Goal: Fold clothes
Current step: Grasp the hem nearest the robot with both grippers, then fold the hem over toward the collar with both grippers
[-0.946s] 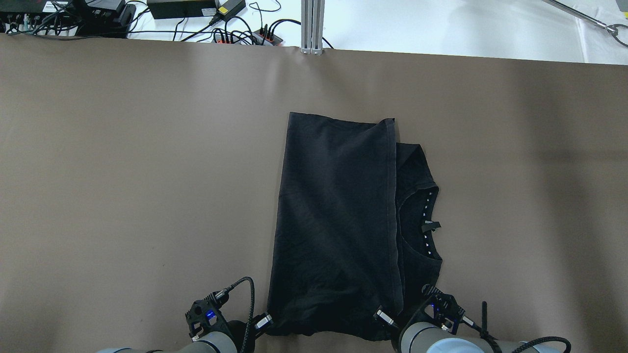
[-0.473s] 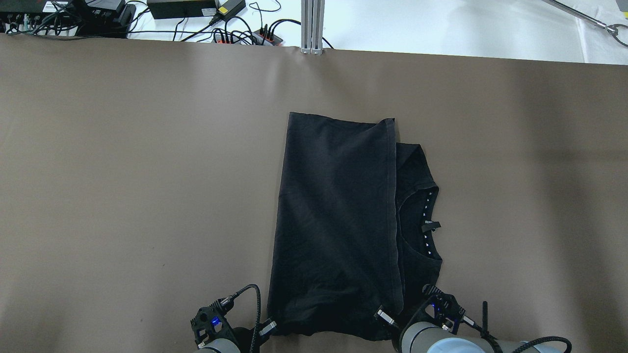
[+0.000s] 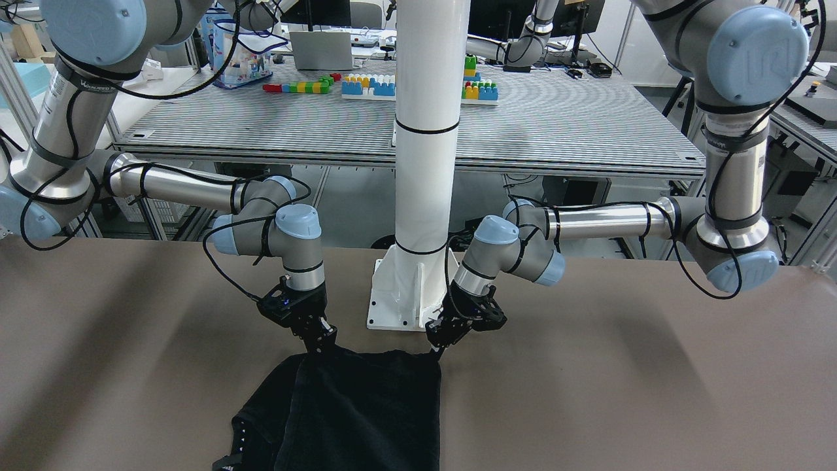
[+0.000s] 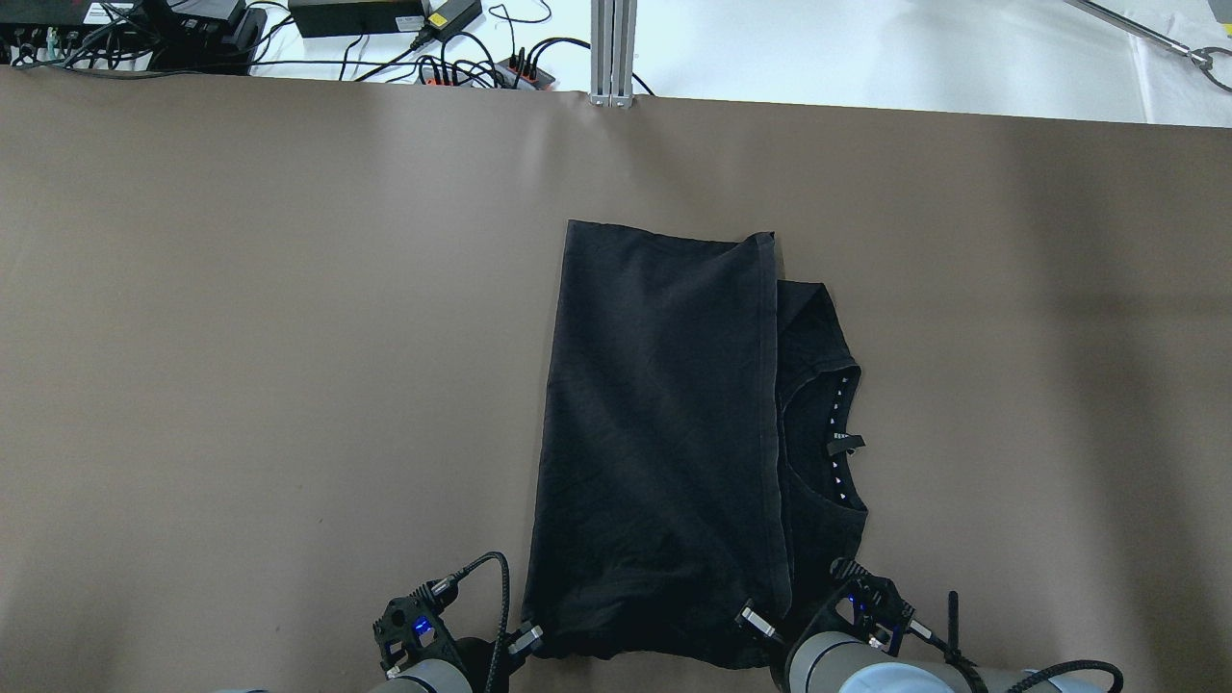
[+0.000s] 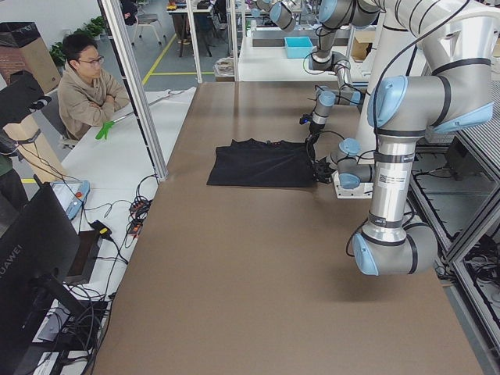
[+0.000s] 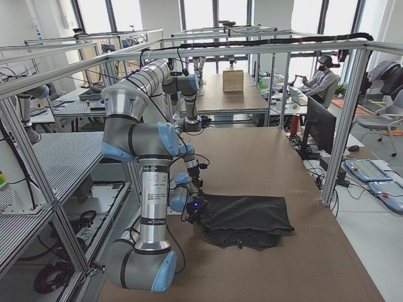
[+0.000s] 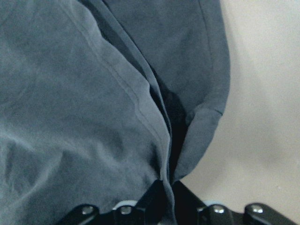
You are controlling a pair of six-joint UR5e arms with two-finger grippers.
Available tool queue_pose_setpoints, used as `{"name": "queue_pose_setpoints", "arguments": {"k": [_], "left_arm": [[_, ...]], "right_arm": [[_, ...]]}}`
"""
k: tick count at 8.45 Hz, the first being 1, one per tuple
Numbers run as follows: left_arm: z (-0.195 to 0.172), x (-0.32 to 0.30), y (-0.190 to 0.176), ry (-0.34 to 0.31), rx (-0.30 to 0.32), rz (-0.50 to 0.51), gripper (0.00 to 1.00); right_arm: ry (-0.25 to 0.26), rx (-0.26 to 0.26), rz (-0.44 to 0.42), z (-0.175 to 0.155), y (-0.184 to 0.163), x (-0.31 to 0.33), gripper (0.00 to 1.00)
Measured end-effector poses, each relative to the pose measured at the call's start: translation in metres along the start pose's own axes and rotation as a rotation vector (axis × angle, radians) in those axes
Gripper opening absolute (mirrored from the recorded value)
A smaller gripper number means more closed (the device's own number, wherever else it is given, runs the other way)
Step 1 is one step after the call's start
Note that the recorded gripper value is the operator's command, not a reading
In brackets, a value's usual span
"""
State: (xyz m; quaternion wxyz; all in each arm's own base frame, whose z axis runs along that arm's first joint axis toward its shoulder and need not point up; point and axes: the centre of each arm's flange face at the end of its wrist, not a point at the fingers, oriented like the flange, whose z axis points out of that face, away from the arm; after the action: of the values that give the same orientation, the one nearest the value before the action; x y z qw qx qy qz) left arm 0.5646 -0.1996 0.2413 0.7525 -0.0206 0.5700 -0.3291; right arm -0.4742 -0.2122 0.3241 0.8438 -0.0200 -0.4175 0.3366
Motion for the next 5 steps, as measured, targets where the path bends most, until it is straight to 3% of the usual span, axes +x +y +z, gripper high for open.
{"name": "queue_pose_setpoints", "arguments": {"k": [3, 5], "left_arm": [[-0.072, 0.069, -0.043, 0.027, -0.032, -0.048, 0.00], [-0.093, 0.137, -0.093, 0.012, -0.008, -0.073, 0.00]], "right_arm": [[-0.128, -0.067, 0.042, -0.082, -0.021, -0.026, 0.00], [-0.143, -0.103, 0.113, -0.109, -0.090, -0.058, 0.00]]}}
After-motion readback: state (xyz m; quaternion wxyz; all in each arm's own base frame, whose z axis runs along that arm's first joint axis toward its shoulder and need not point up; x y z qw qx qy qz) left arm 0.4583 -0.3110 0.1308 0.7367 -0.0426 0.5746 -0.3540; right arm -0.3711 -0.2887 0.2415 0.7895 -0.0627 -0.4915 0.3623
